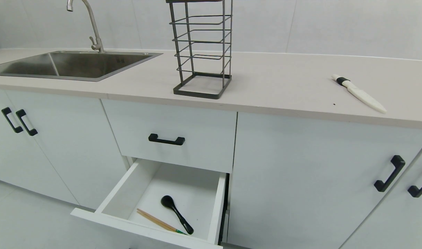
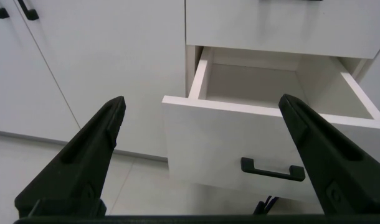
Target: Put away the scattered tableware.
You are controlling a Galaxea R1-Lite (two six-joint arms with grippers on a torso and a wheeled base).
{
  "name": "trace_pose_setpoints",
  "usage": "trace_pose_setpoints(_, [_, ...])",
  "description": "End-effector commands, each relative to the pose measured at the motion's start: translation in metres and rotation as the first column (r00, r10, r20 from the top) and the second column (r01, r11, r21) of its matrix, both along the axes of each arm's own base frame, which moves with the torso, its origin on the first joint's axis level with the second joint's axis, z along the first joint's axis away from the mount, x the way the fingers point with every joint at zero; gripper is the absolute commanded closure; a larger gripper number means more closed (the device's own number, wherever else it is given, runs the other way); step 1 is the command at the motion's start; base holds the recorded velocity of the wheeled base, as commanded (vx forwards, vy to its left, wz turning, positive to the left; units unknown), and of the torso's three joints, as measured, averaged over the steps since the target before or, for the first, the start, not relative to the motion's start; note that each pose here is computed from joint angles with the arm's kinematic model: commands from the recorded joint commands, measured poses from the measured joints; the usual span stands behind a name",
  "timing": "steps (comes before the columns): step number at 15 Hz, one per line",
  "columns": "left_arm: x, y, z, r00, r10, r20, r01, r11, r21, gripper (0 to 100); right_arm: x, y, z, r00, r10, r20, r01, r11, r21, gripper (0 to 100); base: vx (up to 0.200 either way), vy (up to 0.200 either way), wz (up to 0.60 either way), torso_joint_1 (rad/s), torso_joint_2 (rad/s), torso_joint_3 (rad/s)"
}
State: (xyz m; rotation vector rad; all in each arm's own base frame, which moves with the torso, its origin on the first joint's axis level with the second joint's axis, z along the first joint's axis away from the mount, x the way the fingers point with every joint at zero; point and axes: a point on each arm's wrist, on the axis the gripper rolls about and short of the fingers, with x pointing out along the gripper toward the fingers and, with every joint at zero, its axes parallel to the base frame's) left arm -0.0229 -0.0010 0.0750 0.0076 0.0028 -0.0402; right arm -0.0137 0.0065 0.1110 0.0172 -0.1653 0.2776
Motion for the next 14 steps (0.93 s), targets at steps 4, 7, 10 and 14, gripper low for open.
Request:
trace_pose_setpoints(4, [0.000,0.000,0.000,1.000,-0.001,-0.002,0.001,1.000,0.002,0,-0.011,0.000,-0.024,0.998,0.012,-0.063,-0.011,1.000,0.008,0,0.000,0.000,0.00,0.000,0.00,0.000])
trace_pose_setpoints(7, [0.000,0.000,0.000,1.000,-0.003,-0.002,0.003,1.000,0.002,0,-0.010,0.000,-0.029,0.994,0.008,-0.109,-0.006,1.000,0.021,0,0.000,0.000,0.00,0.000,0.00,0.000])
trace_pose_setpoints(10, [0.000,0.000,0.000,1.000,-0.009,0.000,0.009,1.000,0.003,0,-0.010,-0.002,-0.029,0.992,-0.060,-0.110,0.063,0.998,0.025,0,0.000,0.000,0.00,0.000,0.00,0.000])
trace_pose_setpoints(14, [0.000,0.000,0.000,1.000,-0.007,0.000,0.007,1.000,-0.009,0,-0.009,-0.004,-0.029,0.983,-0.144,-0.113,0.149,0.988,0.037,0,0.000,0.000,0.00,0.000,0.00,0.000])
